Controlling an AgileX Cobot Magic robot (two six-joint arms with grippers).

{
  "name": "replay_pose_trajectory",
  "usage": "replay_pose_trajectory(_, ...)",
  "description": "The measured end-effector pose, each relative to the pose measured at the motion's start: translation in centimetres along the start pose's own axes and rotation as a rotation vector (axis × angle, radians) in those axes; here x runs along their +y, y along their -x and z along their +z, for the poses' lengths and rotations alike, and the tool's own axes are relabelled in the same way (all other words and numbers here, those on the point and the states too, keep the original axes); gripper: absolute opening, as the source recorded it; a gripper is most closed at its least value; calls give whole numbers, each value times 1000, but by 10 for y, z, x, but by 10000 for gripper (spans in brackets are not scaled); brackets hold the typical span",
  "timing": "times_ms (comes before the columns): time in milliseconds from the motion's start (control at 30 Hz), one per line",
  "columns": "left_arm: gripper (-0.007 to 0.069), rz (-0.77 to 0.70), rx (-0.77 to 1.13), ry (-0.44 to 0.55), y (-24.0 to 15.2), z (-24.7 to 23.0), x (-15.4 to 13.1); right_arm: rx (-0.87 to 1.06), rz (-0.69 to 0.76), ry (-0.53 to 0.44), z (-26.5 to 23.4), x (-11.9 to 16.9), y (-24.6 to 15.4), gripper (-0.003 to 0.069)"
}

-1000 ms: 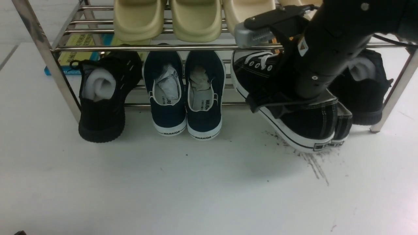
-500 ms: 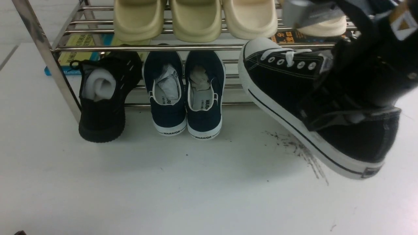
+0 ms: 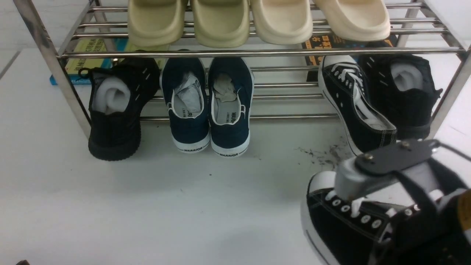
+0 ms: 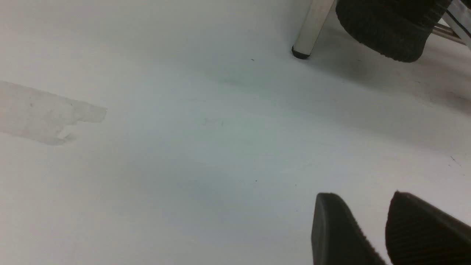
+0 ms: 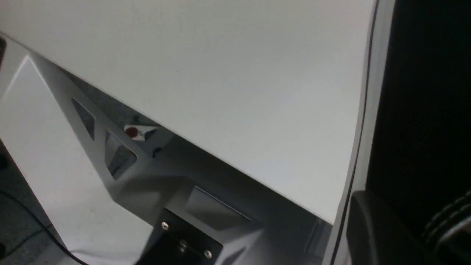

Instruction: Take the shoes off the shelf with your hand on the white table.

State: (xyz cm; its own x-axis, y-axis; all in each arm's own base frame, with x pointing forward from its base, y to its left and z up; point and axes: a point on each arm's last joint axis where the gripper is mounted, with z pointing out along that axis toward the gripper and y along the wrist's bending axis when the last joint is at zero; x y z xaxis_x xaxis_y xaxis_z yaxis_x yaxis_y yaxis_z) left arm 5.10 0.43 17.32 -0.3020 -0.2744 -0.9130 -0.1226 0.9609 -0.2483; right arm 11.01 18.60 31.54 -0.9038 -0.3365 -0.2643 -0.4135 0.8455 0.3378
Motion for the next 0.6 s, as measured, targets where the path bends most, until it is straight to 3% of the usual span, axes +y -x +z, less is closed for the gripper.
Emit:
replay_pose_trajectory(267, 242, 0, 0, 0, 0, 0, 0, -183, 60, -5, 73, 14, 44, 10)
replay_pose_trajectory(600, 242, 0, 0, 0, 0, 0, 0, -165, 182, -17, 156, 14, 61, 18)
